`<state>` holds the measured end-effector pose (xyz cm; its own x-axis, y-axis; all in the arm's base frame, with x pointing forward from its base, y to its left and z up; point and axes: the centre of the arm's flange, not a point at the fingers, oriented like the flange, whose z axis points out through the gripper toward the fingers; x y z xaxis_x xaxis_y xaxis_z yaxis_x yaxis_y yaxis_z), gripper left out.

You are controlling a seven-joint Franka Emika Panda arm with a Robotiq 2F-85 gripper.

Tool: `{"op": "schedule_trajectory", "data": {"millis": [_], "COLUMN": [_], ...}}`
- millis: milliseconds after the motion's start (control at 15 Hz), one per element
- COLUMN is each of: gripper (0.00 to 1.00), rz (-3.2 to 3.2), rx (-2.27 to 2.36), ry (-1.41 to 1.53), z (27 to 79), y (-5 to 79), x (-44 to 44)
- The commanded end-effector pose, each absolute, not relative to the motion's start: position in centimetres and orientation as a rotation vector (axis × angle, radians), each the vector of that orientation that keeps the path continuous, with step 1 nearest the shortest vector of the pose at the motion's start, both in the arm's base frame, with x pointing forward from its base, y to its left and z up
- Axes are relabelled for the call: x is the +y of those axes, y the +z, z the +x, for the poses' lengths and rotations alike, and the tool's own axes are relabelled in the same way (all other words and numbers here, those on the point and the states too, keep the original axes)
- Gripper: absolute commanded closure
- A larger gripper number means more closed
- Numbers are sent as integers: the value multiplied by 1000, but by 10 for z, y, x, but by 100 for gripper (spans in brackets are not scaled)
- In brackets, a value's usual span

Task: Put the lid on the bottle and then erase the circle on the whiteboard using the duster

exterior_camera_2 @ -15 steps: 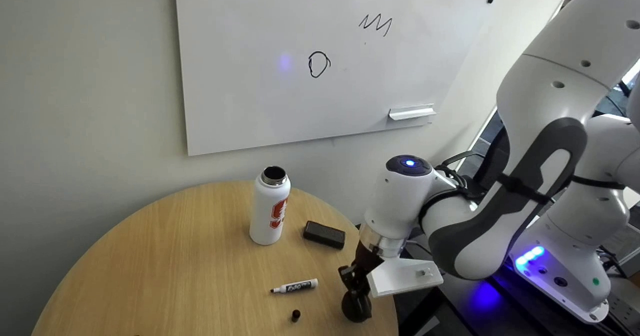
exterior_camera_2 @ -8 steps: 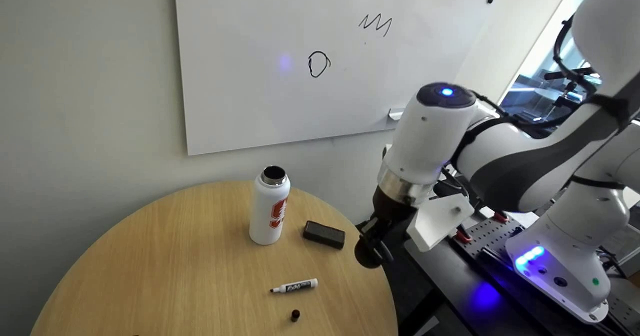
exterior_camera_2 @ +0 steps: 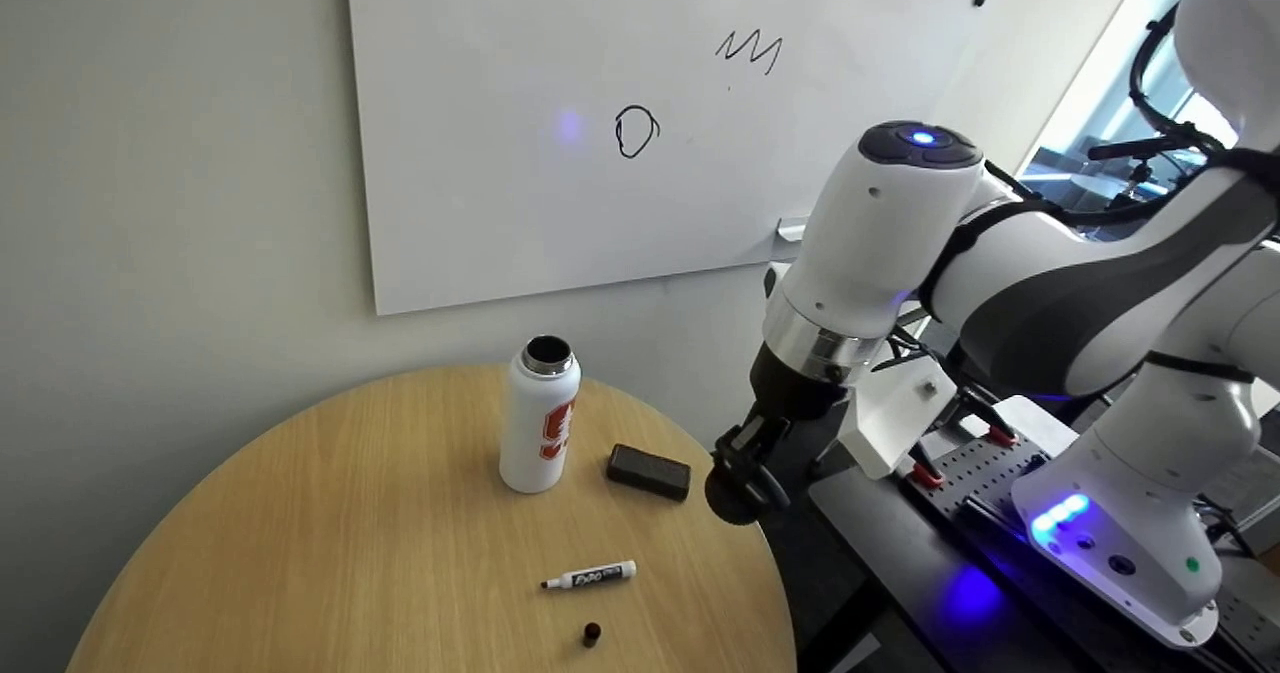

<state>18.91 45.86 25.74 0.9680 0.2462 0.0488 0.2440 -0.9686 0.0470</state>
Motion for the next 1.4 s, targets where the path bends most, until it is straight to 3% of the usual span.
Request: {"op": "schedule_trajectory", "data": {"millis": [0, 333, 933, 1200, 1267, 1333], "gripper": [95, 95, 95, 95, 80, 80], "rz": [3091, 2987, 2630, 2545, 2589, 2578], "rx": [407, 735, 1438, 1603, 1562, 1576], "ry": [104, 254, 238, 300, 288, 291], "z": [196, 249, 354, 361, 357, 357], "y": [259, 324, 411, 415, 413, 411], "x": [459, 458, 484, 502, 488, 493]}}
